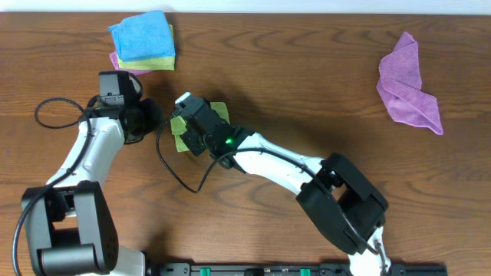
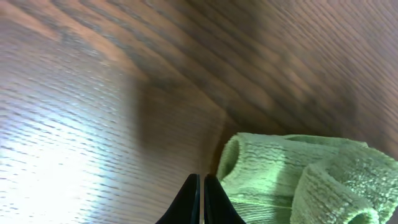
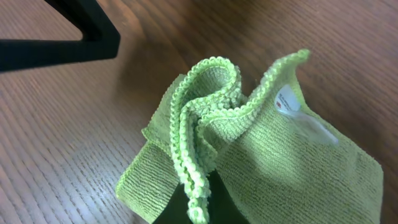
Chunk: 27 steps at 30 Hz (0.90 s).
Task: Fold the cloth
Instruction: 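Press the folded green bundle down with both grippers left of center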
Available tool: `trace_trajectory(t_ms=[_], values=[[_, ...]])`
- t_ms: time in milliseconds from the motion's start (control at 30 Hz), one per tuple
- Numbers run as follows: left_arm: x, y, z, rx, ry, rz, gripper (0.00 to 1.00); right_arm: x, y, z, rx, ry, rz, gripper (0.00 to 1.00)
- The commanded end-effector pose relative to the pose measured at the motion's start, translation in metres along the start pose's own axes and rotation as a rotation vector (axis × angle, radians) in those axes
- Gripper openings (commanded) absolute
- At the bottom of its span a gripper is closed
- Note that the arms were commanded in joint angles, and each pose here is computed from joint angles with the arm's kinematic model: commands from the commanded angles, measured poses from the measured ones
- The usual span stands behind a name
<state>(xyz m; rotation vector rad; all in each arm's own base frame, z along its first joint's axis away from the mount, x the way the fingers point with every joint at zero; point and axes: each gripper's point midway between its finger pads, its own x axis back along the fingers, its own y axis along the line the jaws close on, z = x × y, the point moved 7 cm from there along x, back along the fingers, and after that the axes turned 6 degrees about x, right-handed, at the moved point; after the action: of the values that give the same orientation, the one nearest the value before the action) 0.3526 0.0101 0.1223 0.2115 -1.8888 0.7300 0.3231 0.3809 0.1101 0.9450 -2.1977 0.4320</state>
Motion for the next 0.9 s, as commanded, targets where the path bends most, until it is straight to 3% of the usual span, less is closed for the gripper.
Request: trace_trajectory(t_ms=[0, 33, 100, 200, 400, 800, 867], values=[[0.008, 0.001, -0.008, -0.008, -0.033, -0.009, 0.06, -0.010, 0.006, 0.003, 0.014, 0.011, -0.020, 0.17], [0.008, 0.002, -0.009, -0.006, -0.033, -0.010, 0.06, -0.010, 0.006, 0.003, 0.015, 0.012, -0.021, 0.27], [0.009, 0.003, -0.009, -0.002, -0.035, -0.011, 0.06, -0.010, 0.009, 0.003, 0.019, 0.011, -0.025, 0.37], [0.009, 0.005, -0.011, 0.004, -0.041, -0.013, 0.06, -0.010, 0.016, 0.004, 0.027, 0.013, -0.056, 0.47], [0.012, 0.016, -0.018, 0.037, -0.056, -0.022, 0.06, -0.005, 0.038, 0.002, 0.046, 0.017, -0.150, 0.58], [0.018, 0.037, -0.030, 0.099, -0.079, -0.038, 0.06, 0.002, 0.062, -0.005, 0.074, 0.004, -0.184, 0.63], [0.019, 0.038, -0.029, 0.101, -0.078, -0.036, 0.06, 0.007, 0.054, -0.009, 0.054, -0.003, -0.118, 0.72]])
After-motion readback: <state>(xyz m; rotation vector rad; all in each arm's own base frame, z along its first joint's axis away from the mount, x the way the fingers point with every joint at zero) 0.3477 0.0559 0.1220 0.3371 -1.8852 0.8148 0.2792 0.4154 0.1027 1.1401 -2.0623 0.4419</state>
